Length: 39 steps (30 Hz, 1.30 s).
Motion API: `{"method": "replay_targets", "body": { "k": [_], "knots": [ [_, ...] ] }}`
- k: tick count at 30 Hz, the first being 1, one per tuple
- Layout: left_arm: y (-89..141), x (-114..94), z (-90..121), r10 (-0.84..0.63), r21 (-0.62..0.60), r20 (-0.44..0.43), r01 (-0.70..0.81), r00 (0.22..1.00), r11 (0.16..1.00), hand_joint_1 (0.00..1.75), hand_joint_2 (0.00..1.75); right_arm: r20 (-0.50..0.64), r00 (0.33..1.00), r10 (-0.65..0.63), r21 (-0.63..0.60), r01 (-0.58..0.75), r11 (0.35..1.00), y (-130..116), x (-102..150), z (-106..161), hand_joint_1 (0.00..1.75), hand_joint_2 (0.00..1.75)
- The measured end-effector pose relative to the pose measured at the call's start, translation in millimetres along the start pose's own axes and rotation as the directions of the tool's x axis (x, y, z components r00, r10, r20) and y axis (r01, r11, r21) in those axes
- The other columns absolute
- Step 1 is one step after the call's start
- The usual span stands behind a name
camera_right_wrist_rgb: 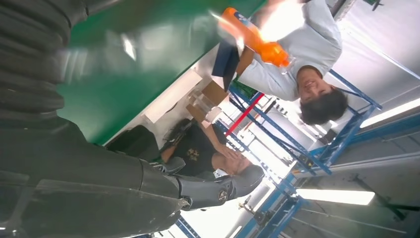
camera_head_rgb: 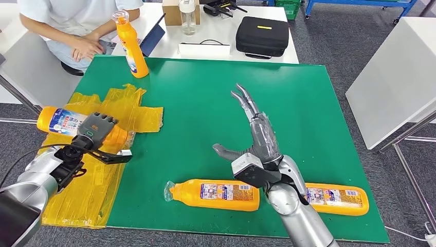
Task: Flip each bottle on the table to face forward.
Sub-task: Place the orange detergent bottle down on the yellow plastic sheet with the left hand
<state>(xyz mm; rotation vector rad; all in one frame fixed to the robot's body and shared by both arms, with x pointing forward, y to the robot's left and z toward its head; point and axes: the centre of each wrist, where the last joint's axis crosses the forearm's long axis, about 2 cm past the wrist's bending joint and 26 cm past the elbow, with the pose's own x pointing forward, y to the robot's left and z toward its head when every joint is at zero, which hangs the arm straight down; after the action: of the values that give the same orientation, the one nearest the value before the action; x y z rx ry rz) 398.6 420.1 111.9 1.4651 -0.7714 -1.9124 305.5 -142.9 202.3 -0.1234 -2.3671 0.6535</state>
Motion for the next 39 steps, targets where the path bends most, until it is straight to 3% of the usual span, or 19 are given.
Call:
{"method": "replay_targets", "body": {
  "k": [6, 11, 21, 24, 28, 30, 34, 39],
  "knots": [
    [1.4, 18.3, 1.0, 0.275, 0.083, -0.049, -0.271, 0.960, 0.959, 0.00, 1.75, -0.033, 0.999, 0.026, 0.060, -0.024, 0.998, 3.3, -2.3, 3.3, 0.00, 1.75],
    [8.5, 27.0, -2.2, 0.467, 0.136, -0.041, -0.458, 0.884, 0.879, 0.00, 1.75, -0.041, 0.994, 0.099, 0.239, -0.086, 0.967, 14.7, -7.1, 7.9, 0.00, 1.75],
    [28.1, 30.1, -11.4, 0.774, 0.284, 0.048, -0.752, 0.631, 0.595, 0.00, 1.75, 0.112, 0.966, 0.234, 0.619, -0.252, 0.744, 35.0, -17.1, 19.7, 0.00, 1.75],
    [38.7, 35.3, -16.5, 0.868, 0.285, 0.124, -0.855, 0.481, 0.433, 0.00, 1.75, 0.140, 0.961, 0.240, 0.689, -0.268, 0.673, 33.6, -24.9, 28.3, 0.00, 1.75],
    [69.3, 40.6, -28.8, 0.932, 0.238, 0.350, -0.971, 0.092, 0.006, 0.00, 1.75, 0.131, 0.971, 0.201, 0.752, -0.230, 0.618, 29.4, -38.0, 46.2, 0.00, 1.75],
    [92.1, 41.7, -35.2, 0.903, 0.220, 0.428, -0.969, -0.011, -0.116, 0.00, 1.75, 0.111, 0.978, 0.178, 0.766, -0.198, 0.612, 26.0, -41.9, 51.4, 0.00, 1.75],
    [128.1, 45.9, -41.1, 0.856, 0.213, 0.512, -0.956, -0.068, -0.203, 0.00, 1.75, 0.095, 0.980, 0.174, 0.785, -0.181, 0.592, 17.4, -46.2, 64.5, 0.00, 1.75],
    [146.1, 47.0, -42.4, 0.824, 0.217, 0.560, -0.944, -0.088, -0.248, 0.00, 1.75, 0.091, 0.978, 0.186, 0.797, -0.184, 0.575, 11.3, -48.2, 76.4, 0.00, 1.75]
  ]
}}
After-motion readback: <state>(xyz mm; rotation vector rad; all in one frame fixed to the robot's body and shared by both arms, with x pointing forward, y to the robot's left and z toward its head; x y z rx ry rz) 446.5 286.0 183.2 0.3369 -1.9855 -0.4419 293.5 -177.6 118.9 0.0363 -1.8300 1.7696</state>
